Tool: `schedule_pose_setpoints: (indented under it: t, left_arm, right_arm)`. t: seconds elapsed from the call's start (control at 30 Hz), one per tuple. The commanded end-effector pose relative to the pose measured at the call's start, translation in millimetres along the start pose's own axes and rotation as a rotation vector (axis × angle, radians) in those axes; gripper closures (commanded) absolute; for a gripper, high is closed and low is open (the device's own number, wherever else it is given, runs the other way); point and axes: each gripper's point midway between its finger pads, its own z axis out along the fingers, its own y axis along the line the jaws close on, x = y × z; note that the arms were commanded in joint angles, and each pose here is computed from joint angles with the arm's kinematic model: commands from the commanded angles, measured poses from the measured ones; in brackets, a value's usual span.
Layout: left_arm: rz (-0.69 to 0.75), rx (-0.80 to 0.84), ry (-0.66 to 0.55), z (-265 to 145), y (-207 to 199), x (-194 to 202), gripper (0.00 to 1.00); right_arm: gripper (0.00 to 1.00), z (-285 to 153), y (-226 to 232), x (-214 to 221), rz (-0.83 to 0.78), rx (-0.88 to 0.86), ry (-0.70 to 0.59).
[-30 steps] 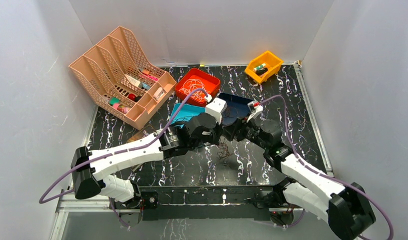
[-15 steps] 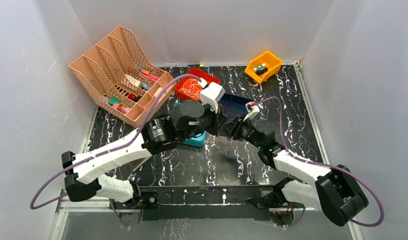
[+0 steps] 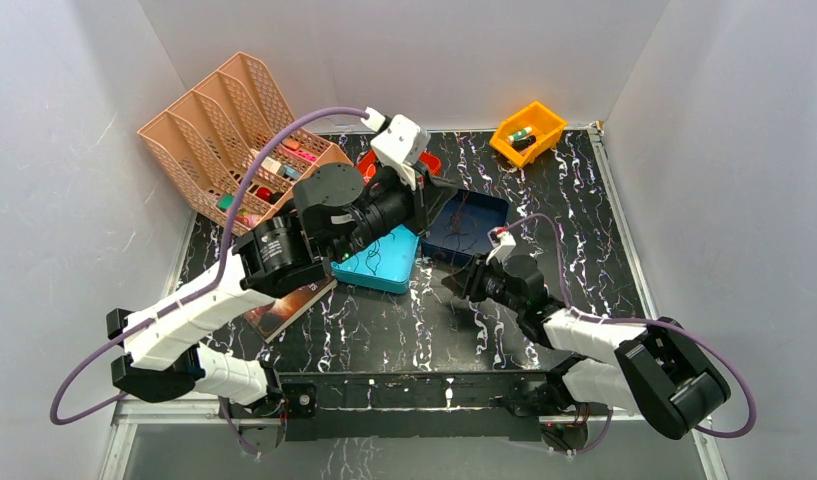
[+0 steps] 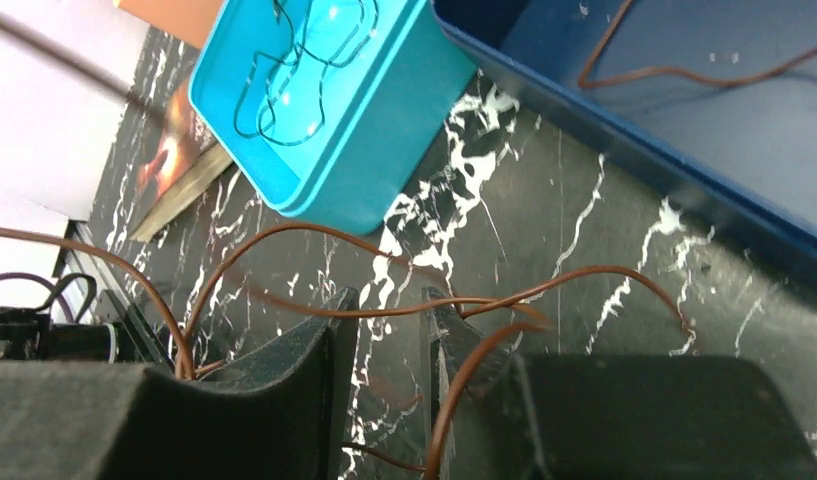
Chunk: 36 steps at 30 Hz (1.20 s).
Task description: Untangle the cables
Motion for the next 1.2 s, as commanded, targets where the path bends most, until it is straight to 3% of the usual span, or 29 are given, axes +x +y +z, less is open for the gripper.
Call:
schedule_pose_setpoints:
  t: [0.0,0.7,0.97,1.17]
  left_arm:
    - [0.066,0.001,-0.065,-8,0,-33,1.00]
    - [0.216,-0.058,-0.291,-34,9,-130,1.00]
    - [0.240,-0.083,-0.281,-37,15,-126,1.00]
    - [0.265,-0.107,-0.207,-24,20,-98,1.00]
  right_arm:
    - [0.64,-5,0,8,-0.013,-0.027,-0.006]
    - [0.59,-44,-42,57,0.013,0.101,0.040]
    - [0.53,-46,-31,45,-0.014,0.075,0.029]
    - [0.40,-61,-4,-7,-0.149,0.071,-0.073]
